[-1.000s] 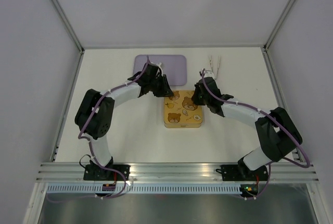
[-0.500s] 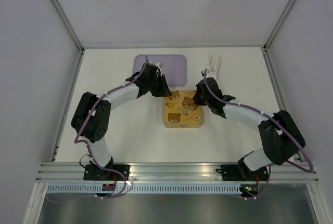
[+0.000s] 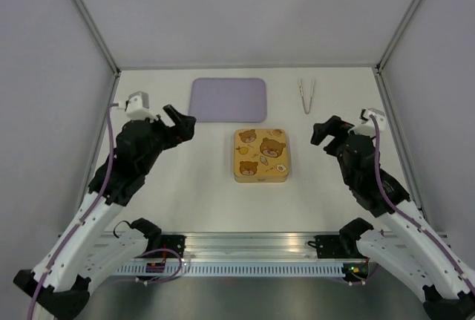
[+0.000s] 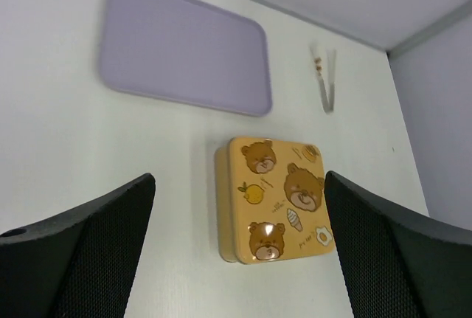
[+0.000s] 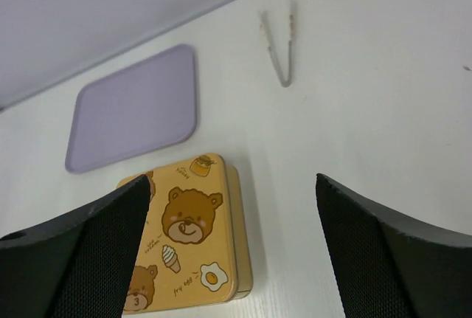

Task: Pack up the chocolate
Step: Reset both arms

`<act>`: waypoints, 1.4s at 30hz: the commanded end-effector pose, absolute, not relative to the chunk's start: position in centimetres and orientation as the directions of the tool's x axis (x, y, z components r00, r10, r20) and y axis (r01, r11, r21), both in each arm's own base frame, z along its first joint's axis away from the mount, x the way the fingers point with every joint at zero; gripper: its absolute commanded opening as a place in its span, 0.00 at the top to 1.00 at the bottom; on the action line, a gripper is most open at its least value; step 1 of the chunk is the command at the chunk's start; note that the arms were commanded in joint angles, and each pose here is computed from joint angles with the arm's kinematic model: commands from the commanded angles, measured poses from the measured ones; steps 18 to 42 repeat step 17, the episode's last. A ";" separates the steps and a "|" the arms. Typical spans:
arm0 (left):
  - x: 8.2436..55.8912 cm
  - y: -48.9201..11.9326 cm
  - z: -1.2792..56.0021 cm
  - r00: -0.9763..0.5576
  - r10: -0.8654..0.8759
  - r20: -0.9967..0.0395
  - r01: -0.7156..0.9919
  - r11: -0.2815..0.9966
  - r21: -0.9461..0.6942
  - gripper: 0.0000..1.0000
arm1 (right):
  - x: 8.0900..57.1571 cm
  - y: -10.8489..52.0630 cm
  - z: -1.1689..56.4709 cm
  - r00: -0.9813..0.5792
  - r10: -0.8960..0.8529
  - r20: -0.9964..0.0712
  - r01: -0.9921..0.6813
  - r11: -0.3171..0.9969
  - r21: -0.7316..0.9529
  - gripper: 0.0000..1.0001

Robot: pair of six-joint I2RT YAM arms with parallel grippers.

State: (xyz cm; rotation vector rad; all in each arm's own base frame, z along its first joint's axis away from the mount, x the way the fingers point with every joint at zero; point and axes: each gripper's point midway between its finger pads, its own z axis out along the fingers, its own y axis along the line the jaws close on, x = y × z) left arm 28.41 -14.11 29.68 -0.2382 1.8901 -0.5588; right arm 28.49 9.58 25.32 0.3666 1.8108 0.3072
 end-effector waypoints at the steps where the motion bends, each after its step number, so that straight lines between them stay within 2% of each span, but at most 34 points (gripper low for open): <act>1: 25.5 -6.6 24.8 -0.299 -0.506 -0.809 -0.266 0.858 -0.439 0.00 | 25.1 3.8 22.6 -0.197 0.416 -0.888 0.313 0.885 0.345 0.02; 4: 23.5 -4.1 23.2 -0.224 -0.549 -0.805 -0.327 0.821 -0.469 0.00 | 23.2 2.0 22.0 -0.150 0.451 -0.880 0.352 0.856 0.379 0.02; 9: 21.5 -2.0 20.2 -0.197 -0.585 -0.787 -0.421 0.775 -0.471 0.00 | 21.6 0.3 21.8 -0.118 0.447 -0.887 0.383 0.844 0.375 0.02; 42: 21.4 -1.8 19.8 -0.222 -0.568 -0.793 -0.443 0.783 -0.437 0.00 | 22.0 1.0 21.9 -0.133 0.428 -0.894 0.341 0.867 0.364 0.02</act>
